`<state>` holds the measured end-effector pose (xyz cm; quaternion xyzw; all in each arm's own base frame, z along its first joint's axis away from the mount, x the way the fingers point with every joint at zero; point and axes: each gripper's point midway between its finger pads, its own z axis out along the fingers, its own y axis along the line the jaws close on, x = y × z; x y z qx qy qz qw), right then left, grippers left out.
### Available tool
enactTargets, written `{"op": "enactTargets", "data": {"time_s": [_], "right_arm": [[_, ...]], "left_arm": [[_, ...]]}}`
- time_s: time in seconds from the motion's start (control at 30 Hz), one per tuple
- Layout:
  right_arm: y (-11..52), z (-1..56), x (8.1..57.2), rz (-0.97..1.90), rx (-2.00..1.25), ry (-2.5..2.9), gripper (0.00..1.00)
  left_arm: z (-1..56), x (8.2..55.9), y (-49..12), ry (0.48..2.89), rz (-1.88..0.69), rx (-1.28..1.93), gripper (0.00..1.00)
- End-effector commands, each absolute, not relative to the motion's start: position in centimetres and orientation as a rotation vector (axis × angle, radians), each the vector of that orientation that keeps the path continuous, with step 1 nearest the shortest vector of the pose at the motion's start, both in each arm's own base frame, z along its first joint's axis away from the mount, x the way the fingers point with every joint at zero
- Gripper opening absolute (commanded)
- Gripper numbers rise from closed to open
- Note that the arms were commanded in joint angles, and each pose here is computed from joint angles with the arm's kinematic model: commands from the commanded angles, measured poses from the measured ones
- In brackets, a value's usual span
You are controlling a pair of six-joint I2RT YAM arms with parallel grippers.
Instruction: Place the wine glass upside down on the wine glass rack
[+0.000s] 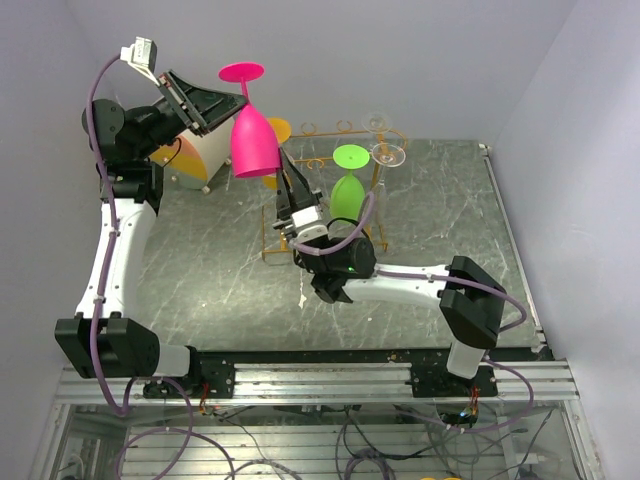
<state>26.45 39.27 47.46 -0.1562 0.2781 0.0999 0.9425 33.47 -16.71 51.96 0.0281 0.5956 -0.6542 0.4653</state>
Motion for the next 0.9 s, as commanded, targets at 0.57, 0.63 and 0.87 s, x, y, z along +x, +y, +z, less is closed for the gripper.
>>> {"op": "enactTargets", "data": {"time_s": [0.57, 0.63, 0.87], "right_arm": [[42.0, 44.6, 25.1, 0.09, -0.356, 0.491, 0.0], [41.8, 44.8, 25.1, 0.08, -0.347, 0.485, 0.0], [40.4, 45.1, 25.2, 0.043, -0.293, 0.487, 0.0]], "left_arm": [[53.3, 30.5, -17.8, 1.572, -1.83, -0.067, 0.38], [53.3, 30.5, -17.8, 1.573, -1.828, -0.07, 0.41], [53.2, 30.3, -17.8, 1.576, -1.819, -0.072, 0.84]]}}
